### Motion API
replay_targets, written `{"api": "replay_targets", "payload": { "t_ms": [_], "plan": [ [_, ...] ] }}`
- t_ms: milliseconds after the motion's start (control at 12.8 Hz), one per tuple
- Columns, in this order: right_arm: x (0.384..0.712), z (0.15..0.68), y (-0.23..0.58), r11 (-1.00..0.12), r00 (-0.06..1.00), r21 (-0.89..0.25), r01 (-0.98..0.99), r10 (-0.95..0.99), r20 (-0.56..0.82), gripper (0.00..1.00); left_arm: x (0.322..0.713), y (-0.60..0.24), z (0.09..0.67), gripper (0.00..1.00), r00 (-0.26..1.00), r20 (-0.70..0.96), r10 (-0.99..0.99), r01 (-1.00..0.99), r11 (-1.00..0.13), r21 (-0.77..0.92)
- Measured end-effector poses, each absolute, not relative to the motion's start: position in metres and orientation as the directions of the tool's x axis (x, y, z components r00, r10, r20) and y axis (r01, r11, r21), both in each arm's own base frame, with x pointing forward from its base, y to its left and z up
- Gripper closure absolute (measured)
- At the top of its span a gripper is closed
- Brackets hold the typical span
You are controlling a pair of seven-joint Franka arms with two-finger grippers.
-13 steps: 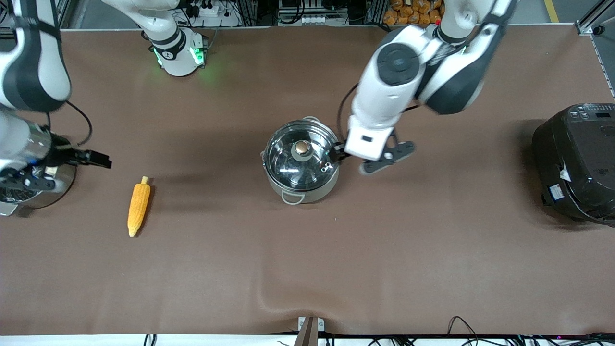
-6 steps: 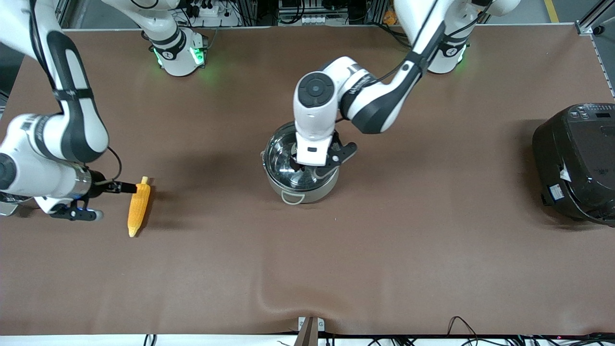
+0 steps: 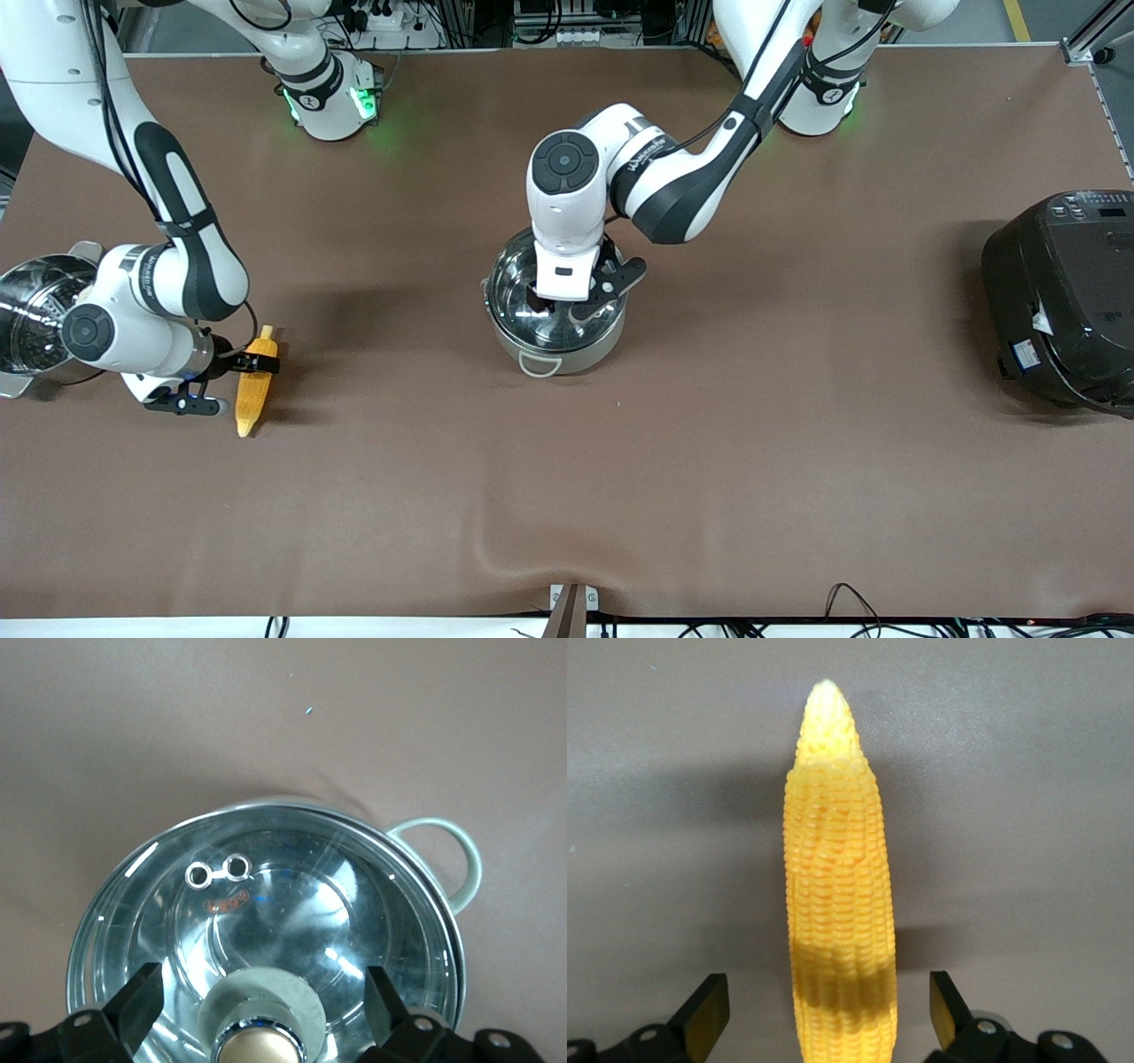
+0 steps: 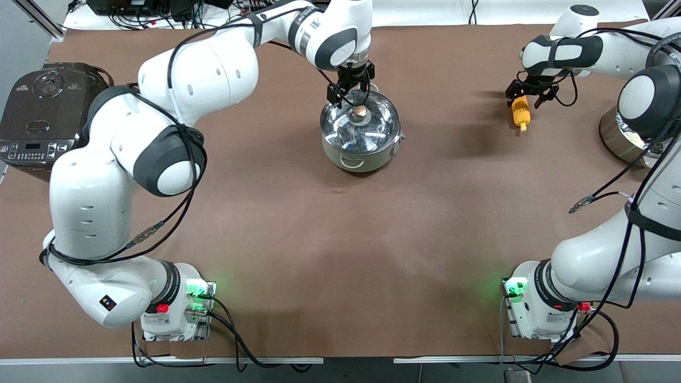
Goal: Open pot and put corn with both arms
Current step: 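Grasp the lid knob with the left gripper while the right gripper grasps the corn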
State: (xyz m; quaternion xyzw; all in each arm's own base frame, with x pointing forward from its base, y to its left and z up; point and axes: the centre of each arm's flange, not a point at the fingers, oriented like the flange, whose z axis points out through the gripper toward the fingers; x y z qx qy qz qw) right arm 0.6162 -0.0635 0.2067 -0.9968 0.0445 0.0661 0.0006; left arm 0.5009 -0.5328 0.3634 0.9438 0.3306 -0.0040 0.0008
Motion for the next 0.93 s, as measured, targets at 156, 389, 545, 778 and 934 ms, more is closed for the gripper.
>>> {"api": "replay_targets", "payload": {
  "t_ms": [156, 389, 545, 778, 934],
  "plan": [
    [0.616, 0.207, -0.064, -0.997, 0.988, 0.011, -0.082, -0.083, -0.131, 0.0, 0.498, -0.536, 0.36, 0.0, 0.784, -0.009, 0.62, 0.62, -0.784, -0.005],
    [0.617, 0.203, -0.064, -0.997, 0.989, 0.014, -0.077, -0.078, -0.128, 0.0, 0.496, -0.539, 0.357, 0.0, 0.787, -0.009, 0.617, 0.617, -0.787, -0.008],
    [0.618, 0.195, -0.064, -0.997, 0.989, 0.014, -0.075, -0.077, -0.126, 0.0, 0.493, -0.542, 0.352, 0.0, 0.79, -0.01, 0.613, 0.612, -0.79, -0.012],
    [0.621, 0.187, -0.064, -0.997, 0.989, 0.014, -0.075, -0.076, -0.126, 0.0, 0.493, -0.544, 0.348, 0.01, 0.791, -0.01, 0.611, 0.611, -0.791, -0.003],
    [0.622, 0.183, -0.064, -0.998, 0.99, 0.013, -0.067, -0.068, -0.12, 0.0, 0.492, -0.546, 0.349, 0.04, 0.793, -0.009, 0.609, 0.609, -0.793, 0.001]
  ]
}}
